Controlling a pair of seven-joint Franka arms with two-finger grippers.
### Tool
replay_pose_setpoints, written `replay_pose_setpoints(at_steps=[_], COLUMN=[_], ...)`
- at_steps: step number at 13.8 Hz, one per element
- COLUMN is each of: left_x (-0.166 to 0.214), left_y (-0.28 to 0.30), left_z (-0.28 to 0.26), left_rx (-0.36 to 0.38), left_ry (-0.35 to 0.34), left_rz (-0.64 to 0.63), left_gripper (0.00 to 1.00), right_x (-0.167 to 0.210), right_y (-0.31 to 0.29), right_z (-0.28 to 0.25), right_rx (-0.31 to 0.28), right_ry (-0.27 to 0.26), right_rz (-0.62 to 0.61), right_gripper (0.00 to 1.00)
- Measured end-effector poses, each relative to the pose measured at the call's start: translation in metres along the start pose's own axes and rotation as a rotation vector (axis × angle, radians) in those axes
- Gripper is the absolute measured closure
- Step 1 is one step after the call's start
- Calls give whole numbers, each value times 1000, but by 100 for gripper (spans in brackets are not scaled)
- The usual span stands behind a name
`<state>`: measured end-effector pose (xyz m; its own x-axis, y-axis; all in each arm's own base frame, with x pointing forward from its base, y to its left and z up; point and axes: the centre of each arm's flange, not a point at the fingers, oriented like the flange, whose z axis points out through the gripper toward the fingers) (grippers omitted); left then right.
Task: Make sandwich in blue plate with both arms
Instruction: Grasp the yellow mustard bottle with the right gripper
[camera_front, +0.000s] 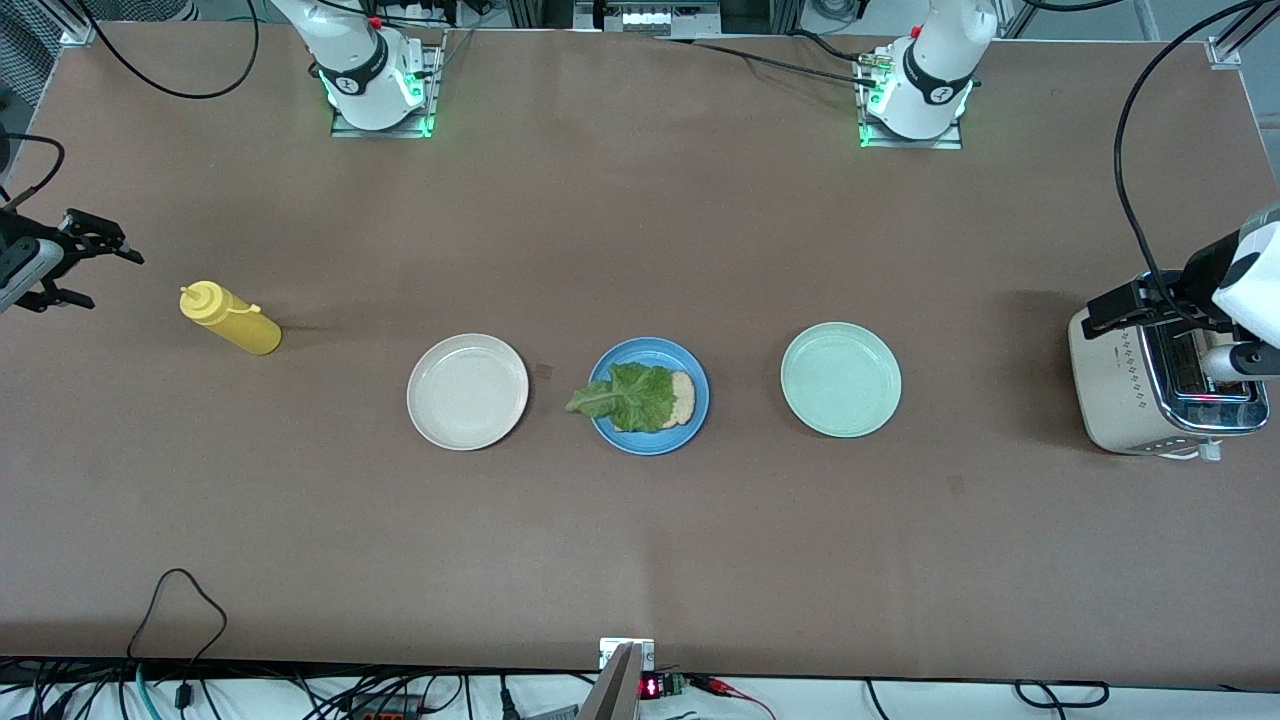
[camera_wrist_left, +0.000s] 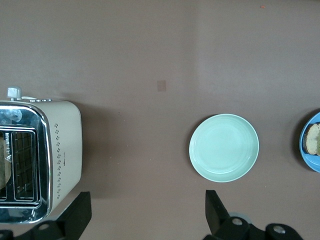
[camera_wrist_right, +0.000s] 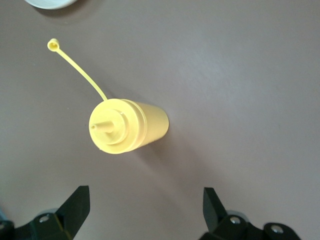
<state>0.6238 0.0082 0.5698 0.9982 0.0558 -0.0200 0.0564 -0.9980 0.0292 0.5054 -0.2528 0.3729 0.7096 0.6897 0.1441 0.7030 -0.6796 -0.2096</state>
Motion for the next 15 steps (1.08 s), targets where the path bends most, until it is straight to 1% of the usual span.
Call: replay_pose_setpoints(at_steps=[2,4,7,9,12,15], left_x=[0,-2,-17,-28,-34,-34], left_y=[-1,-1,1,2,2,2], left_z=[4,4,4,2,1,5], left_rx=[0,-1,-2,-4,-4,-4], left_ry=[14,15,2,-3,-5,-12], left_rz=[-1,-1,4,6,6,6], left_gripper=[0,0,0,0,0,0], right_x=[-18,-33,-57,-75,-92,-97], right_y=[11,19,32,42,54,60], right_z=[12,25,56,85,122,155], right_rx=[25,40,57,67,93,130], right_ry=[66,144,272,340,420,532], right_rz=[-80,-177,-318,-390,-423,-427], right_gripper=[0,0,0,0,0,0])
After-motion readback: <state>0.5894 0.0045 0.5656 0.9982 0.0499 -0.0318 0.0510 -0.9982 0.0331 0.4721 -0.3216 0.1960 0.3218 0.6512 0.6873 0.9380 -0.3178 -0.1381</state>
